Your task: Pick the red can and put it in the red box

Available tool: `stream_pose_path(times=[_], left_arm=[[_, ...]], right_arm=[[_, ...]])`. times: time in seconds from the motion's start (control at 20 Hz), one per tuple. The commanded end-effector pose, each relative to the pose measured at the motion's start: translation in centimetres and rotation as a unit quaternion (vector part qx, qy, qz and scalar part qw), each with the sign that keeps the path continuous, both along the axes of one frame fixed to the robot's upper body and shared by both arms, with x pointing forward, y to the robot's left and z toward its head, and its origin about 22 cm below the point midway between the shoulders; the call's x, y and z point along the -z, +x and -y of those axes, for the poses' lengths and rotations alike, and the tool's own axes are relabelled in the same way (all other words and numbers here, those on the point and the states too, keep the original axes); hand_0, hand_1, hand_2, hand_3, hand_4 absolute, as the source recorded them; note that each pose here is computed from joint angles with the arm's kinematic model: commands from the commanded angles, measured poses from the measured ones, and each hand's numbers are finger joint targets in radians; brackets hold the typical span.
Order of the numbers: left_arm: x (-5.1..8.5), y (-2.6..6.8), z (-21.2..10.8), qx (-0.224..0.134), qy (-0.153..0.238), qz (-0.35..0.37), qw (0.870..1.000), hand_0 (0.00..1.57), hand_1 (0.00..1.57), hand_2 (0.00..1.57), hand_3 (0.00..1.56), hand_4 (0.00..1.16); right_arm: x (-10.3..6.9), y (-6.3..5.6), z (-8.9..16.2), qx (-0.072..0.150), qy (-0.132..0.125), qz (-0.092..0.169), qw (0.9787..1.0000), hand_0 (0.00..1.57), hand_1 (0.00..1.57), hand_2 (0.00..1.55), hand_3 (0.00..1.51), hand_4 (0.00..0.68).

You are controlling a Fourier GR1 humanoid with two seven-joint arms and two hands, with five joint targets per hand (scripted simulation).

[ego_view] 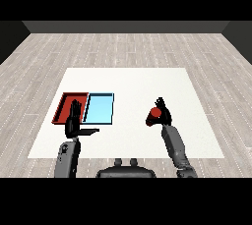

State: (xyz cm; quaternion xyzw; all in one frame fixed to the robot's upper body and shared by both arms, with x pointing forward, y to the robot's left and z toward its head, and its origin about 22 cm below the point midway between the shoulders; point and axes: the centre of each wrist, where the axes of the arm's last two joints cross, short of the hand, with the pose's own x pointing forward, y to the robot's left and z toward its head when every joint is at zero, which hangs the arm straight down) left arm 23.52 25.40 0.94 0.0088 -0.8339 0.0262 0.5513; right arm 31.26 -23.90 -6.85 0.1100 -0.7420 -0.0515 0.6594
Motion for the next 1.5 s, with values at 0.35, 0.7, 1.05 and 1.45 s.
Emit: stream_pose_path(times=[0.35,0.7,1.05,1.45], left_arm=[[-0.3,-0.14,1.1,0.0,0.002,0.001,1.0,0.0,0.0,0.0,0.0,0.0],[-0.1,-0.57,-0.7,-0.002,0.008,0.009,1.0,0.0,0.0,0.0,0.0,0.0],[-1.0,-0.57,-0.4,-0.014,0.015,0.009,1.0,0.0,0.0,0.0,0.0,0.0],[1.1,0.11,-0.1,-0.001,0.005,0.003,1.0,0.0,0.0,0.0,0.0,0.0]], right_arm=[[0.5,1.3,-1.7,-0.017,-0.006,-0.006,0.9998,0.0,0.0,0.0,0.0,0.0],[0.4,1.8,-1.9,0.016,-0.039,-0.014,0.999,1.31,1.31,1.38,1.35,0.301],[-1.5,1.9,-3.2,0.036,-0.07,-0.015,0.9968,1.49,1.49,1.46,1.44,0.667],[-3.0,0.6,-0.3,0.02,-0.108,0.021,0.9937,1.47,1.47,1.46,1.42,0.652]])
